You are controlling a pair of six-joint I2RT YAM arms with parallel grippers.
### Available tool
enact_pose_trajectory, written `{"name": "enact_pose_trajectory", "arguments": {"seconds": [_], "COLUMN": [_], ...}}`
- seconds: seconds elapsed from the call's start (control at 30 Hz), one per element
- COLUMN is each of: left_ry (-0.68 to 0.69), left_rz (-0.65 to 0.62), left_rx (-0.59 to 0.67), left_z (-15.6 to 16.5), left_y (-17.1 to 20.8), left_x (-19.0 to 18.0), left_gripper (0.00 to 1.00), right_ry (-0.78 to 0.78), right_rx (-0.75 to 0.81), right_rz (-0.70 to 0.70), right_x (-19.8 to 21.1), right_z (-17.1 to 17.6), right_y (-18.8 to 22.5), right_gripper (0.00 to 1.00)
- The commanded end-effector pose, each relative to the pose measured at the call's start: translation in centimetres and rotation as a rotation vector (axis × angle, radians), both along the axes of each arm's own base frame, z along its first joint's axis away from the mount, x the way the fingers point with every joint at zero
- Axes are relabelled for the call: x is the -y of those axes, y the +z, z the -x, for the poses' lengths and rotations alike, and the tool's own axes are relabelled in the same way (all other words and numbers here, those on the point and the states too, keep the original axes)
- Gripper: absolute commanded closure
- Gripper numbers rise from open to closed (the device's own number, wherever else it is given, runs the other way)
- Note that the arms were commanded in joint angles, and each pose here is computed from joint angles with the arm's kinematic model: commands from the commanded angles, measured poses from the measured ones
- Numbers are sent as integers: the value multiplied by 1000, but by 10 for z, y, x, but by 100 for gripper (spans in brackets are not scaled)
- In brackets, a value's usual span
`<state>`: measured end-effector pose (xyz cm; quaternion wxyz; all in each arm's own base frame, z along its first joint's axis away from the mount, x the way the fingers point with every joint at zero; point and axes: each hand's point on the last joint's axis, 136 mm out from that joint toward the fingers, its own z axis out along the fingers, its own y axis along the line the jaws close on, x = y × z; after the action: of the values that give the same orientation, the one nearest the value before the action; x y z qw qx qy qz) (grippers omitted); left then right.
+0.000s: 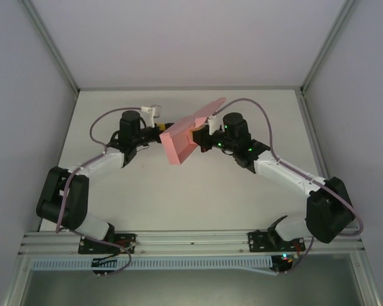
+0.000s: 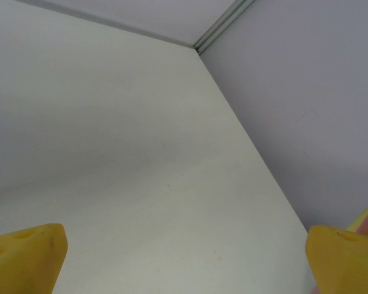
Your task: Assemble paper box
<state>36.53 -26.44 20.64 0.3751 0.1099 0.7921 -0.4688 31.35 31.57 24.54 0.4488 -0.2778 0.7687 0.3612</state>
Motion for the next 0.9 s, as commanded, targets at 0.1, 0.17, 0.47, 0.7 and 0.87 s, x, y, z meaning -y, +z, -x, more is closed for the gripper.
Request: {"name": "enact_pose_trajectory", "arguments": {"seconds": [0.1, 0.17, 0.47, 0.7, 0.87], "left_ry": [-124, -137, -180, -208, -139], "left_rz": [76, 79, 130, 127, 60], "left_rx": [126, 132, 142, 201, 208], "left_z": [14, 16, 30, 46, 43], "left_y": [45, 49, 74, 94, 90], "left_x": [30, 35, 51, 53, 41], "left_gripper": [0, 0, 0, 0, 0], "right_ry": [-58, -101, -373, -340, -308], "right_rx": [69, 84, 172, 182, 171], "right_rz": [273, 338, 502, 485, 454], "right_x": [-24, -26, -28, -51, -53], "right_z": [4, 1, -28, -32, -27], "right_y": [-35, -45, -66, -69, -65], "right_gripper": [100, 100, 100, 100, 100]}}
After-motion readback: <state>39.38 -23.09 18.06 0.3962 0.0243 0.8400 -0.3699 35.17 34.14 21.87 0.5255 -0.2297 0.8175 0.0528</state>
